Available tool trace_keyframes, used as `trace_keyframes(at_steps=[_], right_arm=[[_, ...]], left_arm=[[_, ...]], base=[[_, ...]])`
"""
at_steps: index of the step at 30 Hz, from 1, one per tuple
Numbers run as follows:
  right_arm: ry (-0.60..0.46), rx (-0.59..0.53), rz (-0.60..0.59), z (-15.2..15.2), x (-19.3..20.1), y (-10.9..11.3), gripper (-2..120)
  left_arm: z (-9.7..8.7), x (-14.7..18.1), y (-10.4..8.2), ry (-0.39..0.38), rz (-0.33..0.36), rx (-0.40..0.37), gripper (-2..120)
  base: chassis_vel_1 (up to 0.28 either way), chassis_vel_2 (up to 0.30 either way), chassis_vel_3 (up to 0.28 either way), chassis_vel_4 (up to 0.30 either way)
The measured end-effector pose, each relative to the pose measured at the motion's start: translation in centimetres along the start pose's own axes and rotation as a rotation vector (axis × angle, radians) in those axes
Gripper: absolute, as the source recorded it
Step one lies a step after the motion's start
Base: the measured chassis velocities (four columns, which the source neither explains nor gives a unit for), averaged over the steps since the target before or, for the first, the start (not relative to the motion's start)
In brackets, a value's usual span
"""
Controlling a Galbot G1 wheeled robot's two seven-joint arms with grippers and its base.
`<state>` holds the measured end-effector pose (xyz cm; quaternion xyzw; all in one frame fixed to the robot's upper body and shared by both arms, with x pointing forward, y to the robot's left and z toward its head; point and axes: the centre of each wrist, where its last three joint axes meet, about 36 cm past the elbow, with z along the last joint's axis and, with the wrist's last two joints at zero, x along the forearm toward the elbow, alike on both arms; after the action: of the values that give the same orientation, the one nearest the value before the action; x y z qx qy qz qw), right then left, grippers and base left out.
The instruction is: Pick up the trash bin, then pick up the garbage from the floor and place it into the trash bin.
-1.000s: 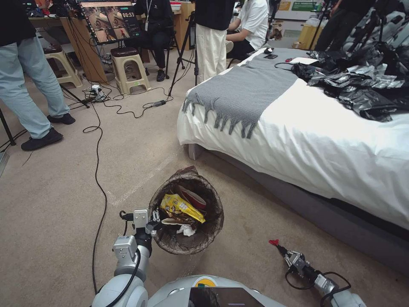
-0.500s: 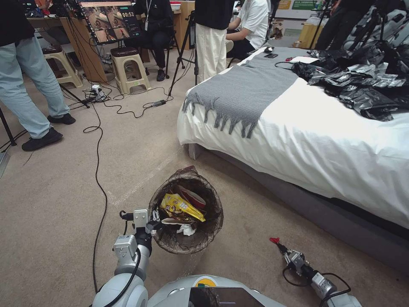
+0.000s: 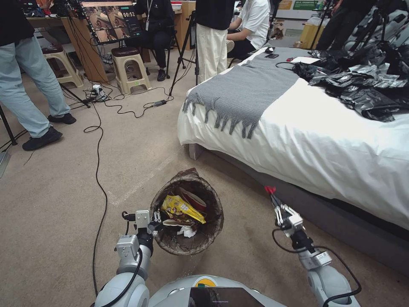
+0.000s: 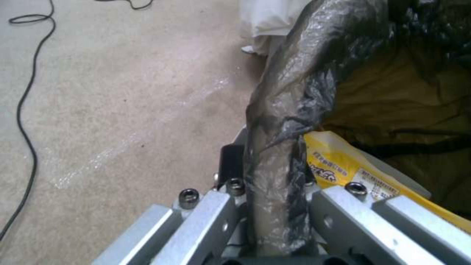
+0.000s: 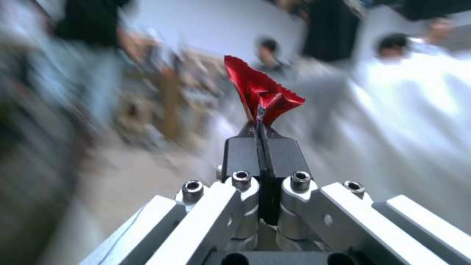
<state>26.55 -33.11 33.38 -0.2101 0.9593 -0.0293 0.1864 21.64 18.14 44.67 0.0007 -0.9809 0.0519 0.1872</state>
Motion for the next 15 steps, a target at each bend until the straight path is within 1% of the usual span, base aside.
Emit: trace_keyframes(at_steps=[1, 2, 3, 4, 5, 6, 8, 9, 11, 12, 15], right_arm=[[-0.063, -0.088, -0.097, -2.6, -1.8, 1.8, 0], [-0.090, -0.132, -0.184, -4.1, -2.9, 2.7, 0], [-0.090, -0.132, -0.184, -4.1, -2.9, 2.7, 0], [-0.095, -0.161, -0.250, -5.0, -3.7, 3.4, 0], [-0.084, -0.197, -0.341, -5.6, -4.6, 4.2, 0], [-0.084, -0.197, -0.341, -5.6, -4.6, 4.2, 0], [-0.057, -0.228, -0.430, -5.6, -5.7, 5.1, 0], [-0.057, -0.228, -0.430, -5.6, -5.7, 5.1, 0], [-0.013, -0.255, -0.490, -5.2, -6.4, 6.2, 0], [-0.013, -0.255, -0.490, -5.2, -6.4, 6.2, 0], [0.046, -0.263, -0.536, -4.0, -6.7, 7.2, 0]], left_arm=[[0.1, -0.1, -0.1, 0.003, 0.005, -0.007, 0], [0.2, -0.1, -0.1, 0.005, 0.008, -0.011, 0], [0.2, -0.1, -0.1, 0.005, 0.008, -0.011, 0], [0.3, -0.1, -0.2, 0.006, 0.011, -0.012, 0], [0.3, -0.2, -0.2, 0.007, 0.014, -0.014, 0], [0.3, -0.2, -0.2, 0.007, 0.014, -0.014, 0], [0.4, -0.2, -0.3, 0.007, 0.016, -0.016, 0], [0.4, -0.2, -0.3, 0.007, 0.016, -0.016, 0], [0.5, -0.1, -0.5, 0.008, 0.022, -0.018, 0], [0.5, -0.1, -0.5, 0.008, 0.022, -0.018, 0], [0.5, -0.1, -0.7, 0.010, 0.026, -0.020, 0]], base=[[0.000, 0.000, 0.000, 0.000], [0.000, 0.000, 0.000, 0.000], [0.000, 0.000, 0.000, 0.000], [0.000, 0.000, 0.000, 0.000], [0.000, 0.000, 0.000, 0.000], [0.000, 0.000, 0.000, 0.000], [0.000, 0.000, 0.000, 0.000], [0.000, 0.000, 0.000, 0.000], [0.000, 0.000, 0.000, 0.000], [0.000, 0.000, 0.000, 0.000], [0.000, 0.000, 0.000, 0.000]])
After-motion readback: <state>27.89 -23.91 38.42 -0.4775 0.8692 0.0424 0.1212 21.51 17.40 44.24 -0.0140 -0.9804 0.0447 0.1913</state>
